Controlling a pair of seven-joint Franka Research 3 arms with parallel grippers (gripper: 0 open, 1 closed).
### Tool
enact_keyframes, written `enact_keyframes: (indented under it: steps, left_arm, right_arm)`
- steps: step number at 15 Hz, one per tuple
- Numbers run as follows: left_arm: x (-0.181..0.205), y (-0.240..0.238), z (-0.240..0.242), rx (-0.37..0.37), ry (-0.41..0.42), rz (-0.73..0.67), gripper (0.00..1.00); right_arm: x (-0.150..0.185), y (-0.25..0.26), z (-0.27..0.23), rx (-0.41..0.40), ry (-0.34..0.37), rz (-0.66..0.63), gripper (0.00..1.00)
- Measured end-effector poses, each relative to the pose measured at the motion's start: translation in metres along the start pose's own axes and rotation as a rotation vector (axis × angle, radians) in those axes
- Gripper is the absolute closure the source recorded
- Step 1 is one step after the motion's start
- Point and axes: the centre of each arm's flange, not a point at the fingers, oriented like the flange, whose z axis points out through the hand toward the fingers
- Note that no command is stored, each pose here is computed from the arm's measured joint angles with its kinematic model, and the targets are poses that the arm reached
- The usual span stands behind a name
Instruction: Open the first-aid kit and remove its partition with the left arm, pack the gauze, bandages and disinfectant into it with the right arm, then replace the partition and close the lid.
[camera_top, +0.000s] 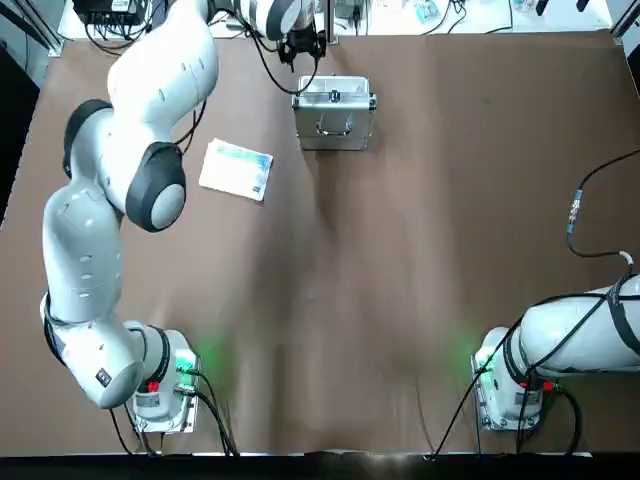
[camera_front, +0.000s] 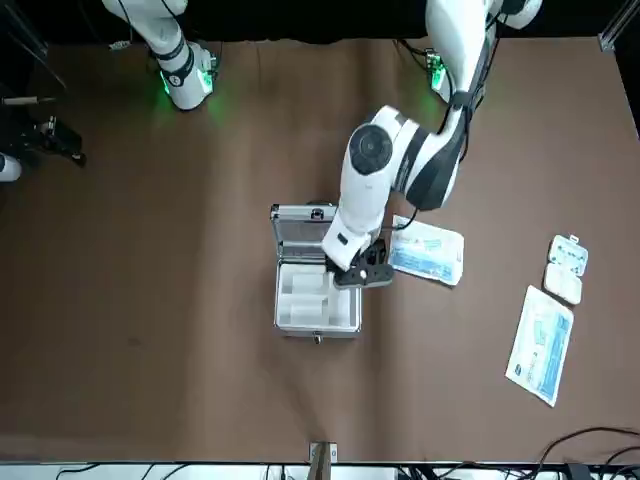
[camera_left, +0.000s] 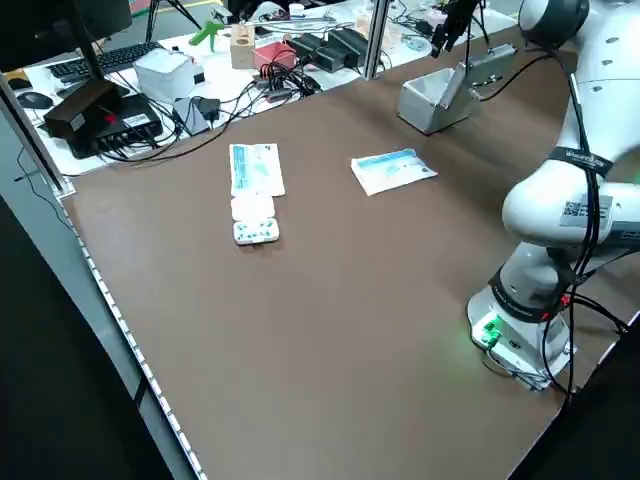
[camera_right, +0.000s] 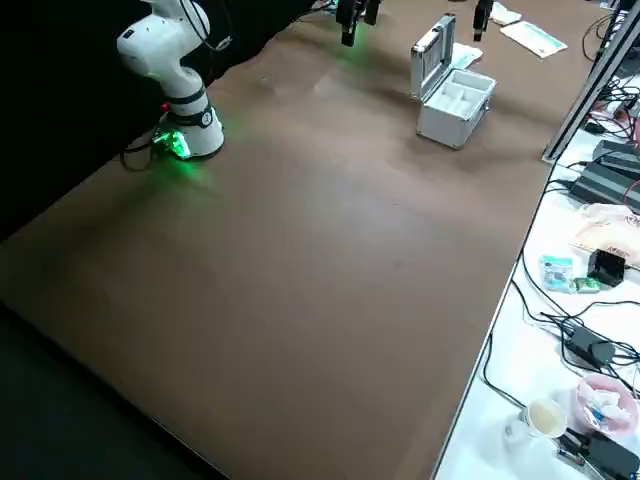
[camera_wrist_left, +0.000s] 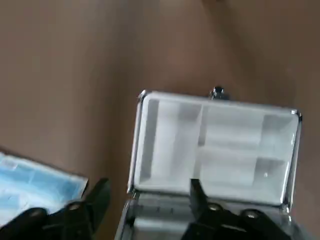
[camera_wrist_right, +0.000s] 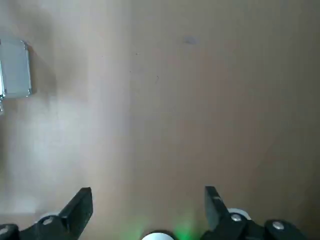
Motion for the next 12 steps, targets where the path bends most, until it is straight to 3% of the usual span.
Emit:
enact_keyframes:
  steps: [7,12]
  left_arm:
    - [-0.039,-0.009,-0.059,-0.016,-0.222,-0.012,0.99]
    - [-0.081,0.009,-0.049,0.047,-0.343,0.042,0.99]
  right_arm:
    - [0.0,0.002,0.0,0.0,-0.001,-0.03,0.01]
    - [0.0,0.005,0.001,0.001,-0.006,-0.049,0.01]
